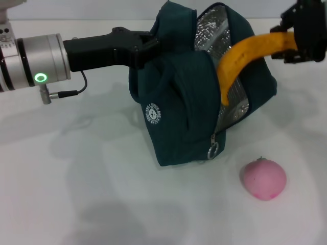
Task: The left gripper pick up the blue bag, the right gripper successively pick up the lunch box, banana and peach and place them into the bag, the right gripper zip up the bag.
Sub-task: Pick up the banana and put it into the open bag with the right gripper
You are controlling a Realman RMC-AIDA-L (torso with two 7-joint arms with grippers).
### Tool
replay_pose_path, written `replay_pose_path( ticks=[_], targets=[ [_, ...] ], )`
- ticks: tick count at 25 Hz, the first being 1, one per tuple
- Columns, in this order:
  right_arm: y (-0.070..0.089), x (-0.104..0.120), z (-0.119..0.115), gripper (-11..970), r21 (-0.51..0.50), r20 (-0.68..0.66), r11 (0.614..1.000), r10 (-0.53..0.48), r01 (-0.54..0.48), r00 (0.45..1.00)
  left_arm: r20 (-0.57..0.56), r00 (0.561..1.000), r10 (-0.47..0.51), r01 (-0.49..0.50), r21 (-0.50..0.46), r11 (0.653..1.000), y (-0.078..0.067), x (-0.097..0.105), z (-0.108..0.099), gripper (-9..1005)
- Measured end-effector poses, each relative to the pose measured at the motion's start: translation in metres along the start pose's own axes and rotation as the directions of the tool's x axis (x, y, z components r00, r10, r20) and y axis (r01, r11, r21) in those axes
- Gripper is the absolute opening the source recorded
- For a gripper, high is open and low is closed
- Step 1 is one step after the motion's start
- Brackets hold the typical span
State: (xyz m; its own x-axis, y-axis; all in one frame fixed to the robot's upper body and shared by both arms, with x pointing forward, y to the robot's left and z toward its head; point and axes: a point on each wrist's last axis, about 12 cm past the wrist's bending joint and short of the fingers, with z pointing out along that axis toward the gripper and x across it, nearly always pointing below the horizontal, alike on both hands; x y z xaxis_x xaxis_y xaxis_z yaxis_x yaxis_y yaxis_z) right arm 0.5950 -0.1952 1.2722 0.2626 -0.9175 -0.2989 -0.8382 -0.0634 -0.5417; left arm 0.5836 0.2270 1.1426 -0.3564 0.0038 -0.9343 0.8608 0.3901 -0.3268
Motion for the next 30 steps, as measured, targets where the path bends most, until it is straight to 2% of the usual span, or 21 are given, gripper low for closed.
replay_pose_path(
  ticks=[7, 15, 21, 26, 30],
  targets=[
    [-0.008, -0.031, 0.009, 416, 0.033, -0.014, 0.992, -0.118, 0.119, 0.993, 0.000, 1.000, -0.001, 0.001, -0.002, 1.000, 0.000, 0.001, -0.001, 34],
    [-0.014, -0.067, 0.017, 415, 0.055, -0.052, 0.967, -0.246, 0.249, 0.968, 0.000, 1.000, -0.004, 0.004, -0.002, 1.000, -0.001, 0.002, 0.000, 33],
    [-0.006, -0.087, 0.027, 415, 0.024, -0.066, 0.942, -0.332, 0.334, 0.941, 0.003, 1.000, -0.008, 0.008, -0.003, 1.000, -0.001, 0.003, 0.000, 33],
    [-0.002, -0.095, 0.036, 415, 0.018, -0.052, 0.933, -0.357, 0.358, 0.933, 0.003, 1.000, -0.017, 0.017, -0.001, 1.000, -0.001, 0.005, 0.001, 33],
    [0.001, -0.103, 0.041, 424, 0.027, -0.046, 0.941, -0.336, 0.337, 0.941, 0.004, 1.000, -0.018, 0.018, -0.004, 1.000, 0.000, 0.005, 0.001, 33]
  ],
)
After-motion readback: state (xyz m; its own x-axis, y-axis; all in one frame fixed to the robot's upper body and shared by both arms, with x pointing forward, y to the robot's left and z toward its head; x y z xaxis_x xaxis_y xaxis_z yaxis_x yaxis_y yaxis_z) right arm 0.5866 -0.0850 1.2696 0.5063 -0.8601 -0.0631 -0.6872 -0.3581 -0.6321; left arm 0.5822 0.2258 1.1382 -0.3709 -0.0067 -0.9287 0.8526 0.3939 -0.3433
